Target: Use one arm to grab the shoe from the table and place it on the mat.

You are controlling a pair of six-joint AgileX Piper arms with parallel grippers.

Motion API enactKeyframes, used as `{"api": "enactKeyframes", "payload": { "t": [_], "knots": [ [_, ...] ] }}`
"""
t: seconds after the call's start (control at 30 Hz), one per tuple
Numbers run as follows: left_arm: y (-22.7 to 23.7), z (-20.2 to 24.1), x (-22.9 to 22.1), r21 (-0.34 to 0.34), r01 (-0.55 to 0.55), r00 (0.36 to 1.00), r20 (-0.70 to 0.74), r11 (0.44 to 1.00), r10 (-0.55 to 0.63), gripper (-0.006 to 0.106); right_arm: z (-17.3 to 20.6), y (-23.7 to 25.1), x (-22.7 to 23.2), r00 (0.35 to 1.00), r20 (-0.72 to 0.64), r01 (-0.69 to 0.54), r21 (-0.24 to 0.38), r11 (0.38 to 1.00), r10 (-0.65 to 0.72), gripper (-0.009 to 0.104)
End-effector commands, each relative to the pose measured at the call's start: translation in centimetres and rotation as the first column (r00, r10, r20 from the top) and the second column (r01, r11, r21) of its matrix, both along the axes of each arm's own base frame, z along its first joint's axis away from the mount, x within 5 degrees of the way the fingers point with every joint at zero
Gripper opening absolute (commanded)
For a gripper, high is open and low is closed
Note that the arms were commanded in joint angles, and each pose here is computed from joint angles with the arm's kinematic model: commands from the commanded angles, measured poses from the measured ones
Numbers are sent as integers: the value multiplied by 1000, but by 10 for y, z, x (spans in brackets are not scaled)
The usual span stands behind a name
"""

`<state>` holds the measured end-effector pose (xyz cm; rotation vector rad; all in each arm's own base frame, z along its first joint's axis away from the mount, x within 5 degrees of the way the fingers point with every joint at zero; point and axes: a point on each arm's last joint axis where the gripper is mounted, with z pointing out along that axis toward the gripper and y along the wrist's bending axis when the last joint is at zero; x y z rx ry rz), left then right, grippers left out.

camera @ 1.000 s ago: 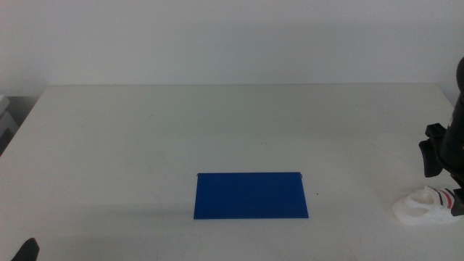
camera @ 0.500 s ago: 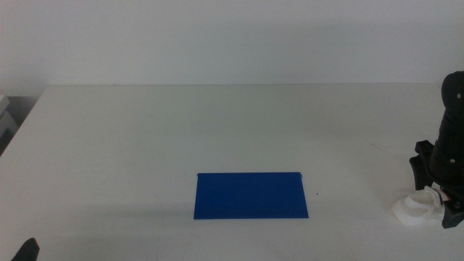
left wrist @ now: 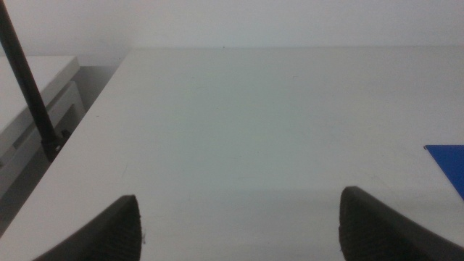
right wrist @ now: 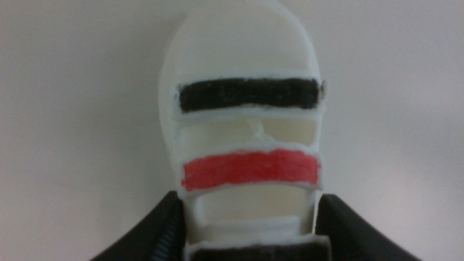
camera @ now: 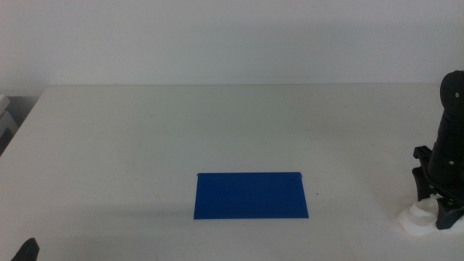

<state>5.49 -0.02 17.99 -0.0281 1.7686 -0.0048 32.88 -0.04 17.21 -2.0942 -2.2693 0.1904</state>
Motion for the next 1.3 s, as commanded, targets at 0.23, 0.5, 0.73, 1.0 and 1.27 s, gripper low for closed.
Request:
{"api": "enactKeyframes", "payload": {
  "t": [0.23, 0.5, 0.73, 1.0, 1.27],
  "knots": [
    [0, 5, 1, -11, -4, 996, 87, 1000, 4, 94, 52, 8, -6, 995, 97, 29, -6, 1000, -28, -4],
    [0, 5, 1, -11, -4, 996, 87, 1000, 4, 94, 94, 79, 0, 980, 192, 56, -21, 998, -51, -4],
    [0, 5, 1, -11, -4, 996, 87, 1000, 4, 94, 109, 160, 5, 961, 266, 58, 57, 997, -71, -4],
    [0, 5, 1, -11, -4, 996, 87, 1000, 4, 94, 96, 247, 14, 971, 226, 32, 201, 979, -79, -4],
    [0, 5, 1, -11, -4, 996, 87, 1000, 4, 94, 74, 274, 18, 982, 180, 11, 221, 975, -52, -4]
  ]
}}
